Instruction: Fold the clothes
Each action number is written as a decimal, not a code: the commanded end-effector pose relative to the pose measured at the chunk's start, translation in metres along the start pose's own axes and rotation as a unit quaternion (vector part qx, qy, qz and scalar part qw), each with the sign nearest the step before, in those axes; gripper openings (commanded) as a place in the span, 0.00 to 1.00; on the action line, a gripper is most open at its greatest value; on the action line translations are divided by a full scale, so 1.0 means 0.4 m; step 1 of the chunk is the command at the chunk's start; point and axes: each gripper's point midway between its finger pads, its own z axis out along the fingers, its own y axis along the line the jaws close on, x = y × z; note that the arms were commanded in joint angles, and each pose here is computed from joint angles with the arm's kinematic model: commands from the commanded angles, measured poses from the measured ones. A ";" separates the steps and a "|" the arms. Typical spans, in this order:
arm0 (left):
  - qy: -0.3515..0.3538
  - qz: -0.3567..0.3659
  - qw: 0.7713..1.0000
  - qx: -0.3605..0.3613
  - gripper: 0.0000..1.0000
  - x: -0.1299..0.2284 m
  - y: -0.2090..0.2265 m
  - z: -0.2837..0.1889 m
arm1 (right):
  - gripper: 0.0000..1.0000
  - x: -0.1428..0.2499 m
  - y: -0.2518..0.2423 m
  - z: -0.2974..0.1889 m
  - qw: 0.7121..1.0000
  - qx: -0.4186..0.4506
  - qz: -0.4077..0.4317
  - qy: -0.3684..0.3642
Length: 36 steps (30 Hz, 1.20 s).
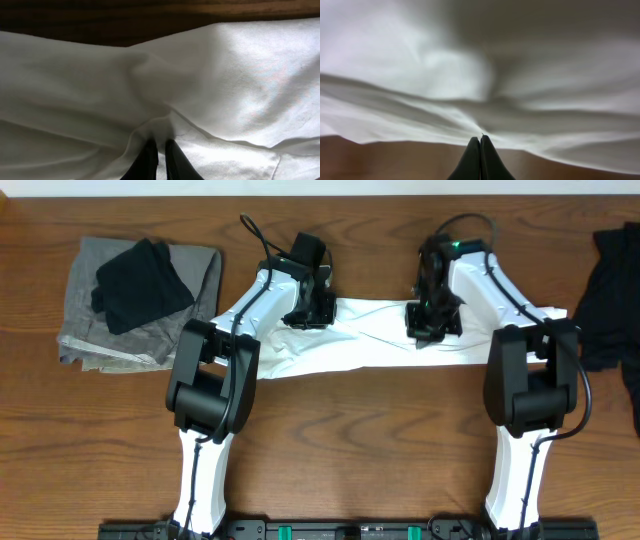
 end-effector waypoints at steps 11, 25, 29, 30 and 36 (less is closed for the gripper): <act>0.015 -0.009 1.000 -0.010 0.10 0.014 0.024 0.036 | 0.01 -0.062 -0.034 0.029 0.998 0.019 -0.005 -0.053; 0.012 -0.009 1.000 -0.021 0.10 0.012 0.033 0.036 | 0.01 0.018 -0.114 0.051 0.997 0.069 0.017 0.011; 0.009 -0.009 0.999 -0.034 0.10 0.009 0.044 0.035 | 0.01 0.026 -0.137 0.063 0.996 0.089 0.022 0.013; 0.009 -0.009 0.999 -0.034 0.10 0.009 0.044 0.035 | 0.01 0.026 -0.137 0.068 0.996 0.089 0.024 0.012; 0.009 -0.009 0.999 -0.033 0.10 0.009 0.044 0.036 | 0.01 0.050 -0.149 0.106 0.995 0.092 0.037 0.024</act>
